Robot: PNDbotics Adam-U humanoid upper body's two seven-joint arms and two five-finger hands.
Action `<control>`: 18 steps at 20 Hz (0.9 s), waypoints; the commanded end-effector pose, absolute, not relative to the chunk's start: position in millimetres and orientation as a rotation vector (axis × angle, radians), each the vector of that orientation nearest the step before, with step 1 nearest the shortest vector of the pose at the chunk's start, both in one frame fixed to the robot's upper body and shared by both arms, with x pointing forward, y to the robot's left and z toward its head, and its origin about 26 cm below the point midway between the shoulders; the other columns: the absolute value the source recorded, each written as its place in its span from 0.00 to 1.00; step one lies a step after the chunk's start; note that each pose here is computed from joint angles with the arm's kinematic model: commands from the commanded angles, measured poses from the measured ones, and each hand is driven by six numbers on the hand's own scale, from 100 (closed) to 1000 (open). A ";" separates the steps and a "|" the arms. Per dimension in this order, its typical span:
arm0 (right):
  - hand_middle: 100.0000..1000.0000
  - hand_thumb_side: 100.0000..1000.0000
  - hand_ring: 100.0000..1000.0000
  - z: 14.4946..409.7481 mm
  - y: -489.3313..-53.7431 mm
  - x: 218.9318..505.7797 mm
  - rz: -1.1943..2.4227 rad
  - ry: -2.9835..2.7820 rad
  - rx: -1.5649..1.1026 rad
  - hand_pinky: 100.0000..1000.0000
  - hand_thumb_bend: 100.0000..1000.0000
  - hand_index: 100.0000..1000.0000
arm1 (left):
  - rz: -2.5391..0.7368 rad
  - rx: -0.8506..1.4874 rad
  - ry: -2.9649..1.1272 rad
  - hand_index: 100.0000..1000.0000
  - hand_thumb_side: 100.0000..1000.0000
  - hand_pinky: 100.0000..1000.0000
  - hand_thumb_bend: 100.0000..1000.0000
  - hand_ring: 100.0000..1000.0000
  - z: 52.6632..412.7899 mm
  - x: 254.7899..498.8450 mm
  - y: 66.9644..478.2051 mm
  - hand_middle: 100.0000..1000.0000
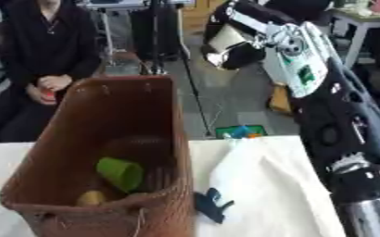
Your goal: Pick up objects on the table and place them in the box.
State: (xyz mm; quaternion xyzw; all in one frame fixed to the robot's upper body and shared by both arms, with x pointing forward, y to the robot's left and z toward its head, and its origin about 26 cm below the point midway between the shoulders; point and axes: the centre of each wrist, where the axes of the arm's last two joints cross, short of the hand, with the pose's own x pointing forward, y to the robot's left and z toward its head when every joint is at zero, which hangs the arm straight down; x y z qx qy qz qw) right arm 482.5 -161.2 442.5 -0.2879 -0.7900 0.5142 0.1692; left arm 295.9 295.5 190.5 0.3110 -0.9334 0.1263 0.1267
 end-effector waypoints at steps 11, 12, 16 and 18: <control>0.28 0.00 0.23 470.6 -120.6 465.1 1.417 -2.381 -0.682 0.45 0.00 0.24 | 0.339 0.886 -2.783 0.65 0.77 0.61 0.00 0.70 206.2 296.3 295.7 0.80; 0.28 0.00 0.23 470.6 -117.0 464.1 1.417 -2.385 -0.666 0.45 0.00 0.24 | 0.340 0.881 -2.785 0.65 0.77 0.61 0.00 0.70 206.6 296.5 295.3 0.80; 0.27 0.00 0.23 469.2 -102.7 460.9 1.427 -2.402 -0.602 0.45 0.00 0.24 | 0.345 0.866 -2.792 0.65 0.78 0.61 0.00 0.70 208.1 297.3 293.7 0.80; 0.27 0.00 0.23 465.9 -94.7 460.3 1.437 -2.406 -0.563 0.45 0.00 0.23 | 0.349 0.857 -2.797 0.65 0.78 0.61 0.00 0.70 209.2 297.8 292.5 0.80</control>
